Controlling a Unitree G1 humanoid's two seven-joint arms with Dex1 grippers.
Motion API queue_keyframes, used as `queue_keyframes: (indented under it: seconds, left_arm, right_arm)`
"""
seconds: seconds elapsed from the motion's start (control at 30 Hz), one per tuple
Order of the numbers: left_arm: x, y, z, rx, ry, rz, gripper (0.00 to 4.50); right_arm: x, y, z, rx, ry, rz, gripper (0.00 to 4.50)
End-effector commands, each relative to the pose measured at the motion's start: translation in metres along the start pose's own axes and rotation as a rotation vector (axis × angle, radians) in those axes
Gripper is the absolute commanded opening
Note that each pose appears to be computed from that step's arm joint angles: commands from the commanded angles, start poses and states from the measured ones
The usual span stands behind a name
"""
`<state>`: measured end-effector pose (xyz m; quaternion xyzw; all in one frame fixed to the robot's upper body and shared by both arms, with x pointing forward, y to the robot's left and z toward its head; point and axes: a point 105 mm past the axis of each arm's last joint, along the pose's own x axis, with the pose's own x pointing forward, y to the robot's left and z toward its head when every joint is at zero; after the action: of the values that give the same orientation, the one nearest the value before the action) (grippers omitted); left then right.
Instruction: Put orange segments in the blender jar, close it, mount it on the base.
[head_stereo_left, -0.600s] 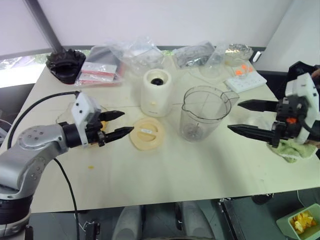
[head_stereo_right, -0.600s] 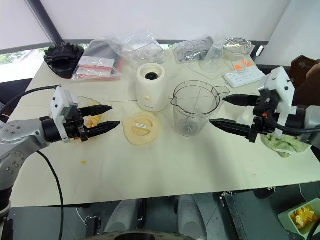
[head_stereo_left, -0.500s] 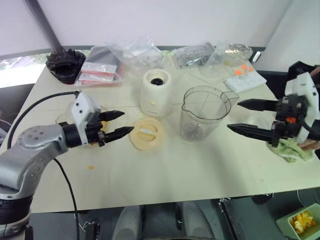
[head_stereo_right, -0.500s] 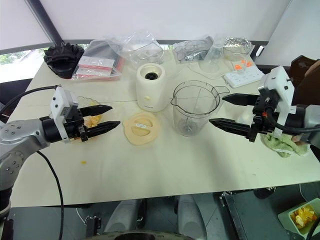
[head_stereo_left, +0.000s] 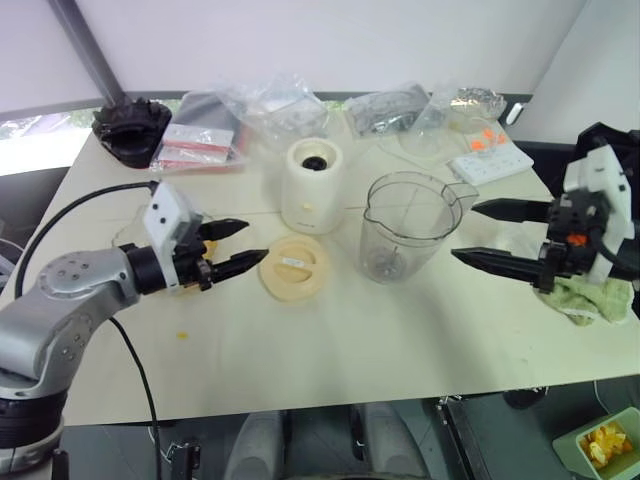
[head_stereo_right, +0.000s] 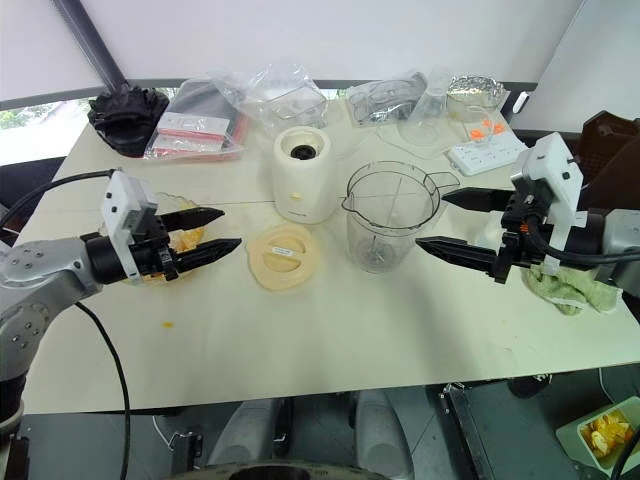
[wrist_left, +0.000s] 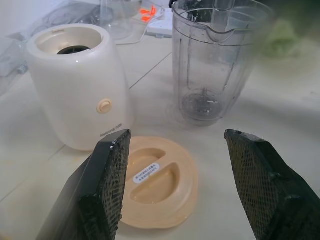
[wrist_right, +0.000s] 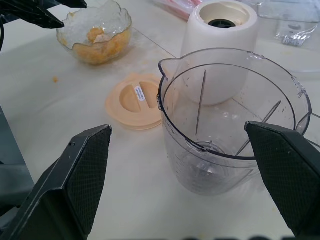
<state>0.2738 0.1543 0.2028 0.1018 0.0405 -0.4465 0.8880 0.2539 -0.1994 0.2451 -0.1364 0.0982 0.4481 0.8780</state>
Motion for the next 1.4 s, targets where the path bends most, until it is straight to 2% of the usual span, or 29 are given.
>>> queue_keyframes:
  seconds: [0.03, 0.4, 0.5, 0.67, 0.8, 1.03, 1.23, 1.4]
  left_arm:
    - [-0.003, -0.004, 0.011, 0.040, -0.025, -0.006, 3.11]
    - [-0.003, -0.001, 0.008, 0.019, -0.020, 0.014, 3.11]
    - [-0.006, 0.012, 0.008, 0.029, -0.001, 0.080, 3.11]
    - [-0.023, 0.067, 0.000, 0.084, 0.131, 0.305, 3.11]
    - [-0.029, 0.096, -0.002, 0.018, 0.163, 0.436, 3.11]
    - [-0.026, 0.117, -0.032, -0.100, 0.390, 0.625, 3.11]
    - [-0.036, 0.132, -0.050, -0.272, 0.436, 0.821, 3.11]
    - [-0.039, 0.132, -0.063, -0.375, 0.456, 0.889, 3.11]
  right_arm:
    - [0.001, 0.002, 0.009, -0.034, -0.030, 0.008, 4.44]
    - [-0.001, 0.002, 0.011, -0.042, -0.019, 0.013, 4.44]
    - [-0.001, 0.003, 0.012, -0.043, -0.023, 0.014, 4.44]
    - [0.002, 0.003, 0.011, -0.043, -0.024, 0.014, 4.44]
    - [0.003, 0.003, 0.011, -0.044, -0.034, 0.009, 4.44]
    - [0.006, 0.008, 0.008, -0.029, -0.040, 0.008, 4.44]
    - [0.007, 0.008, 0.007, -0.024, -0.036, 0.014, 4.44]
    - [0.010, 0.009, 0.008, -0.025, -0.035, 0.028, 4.44]
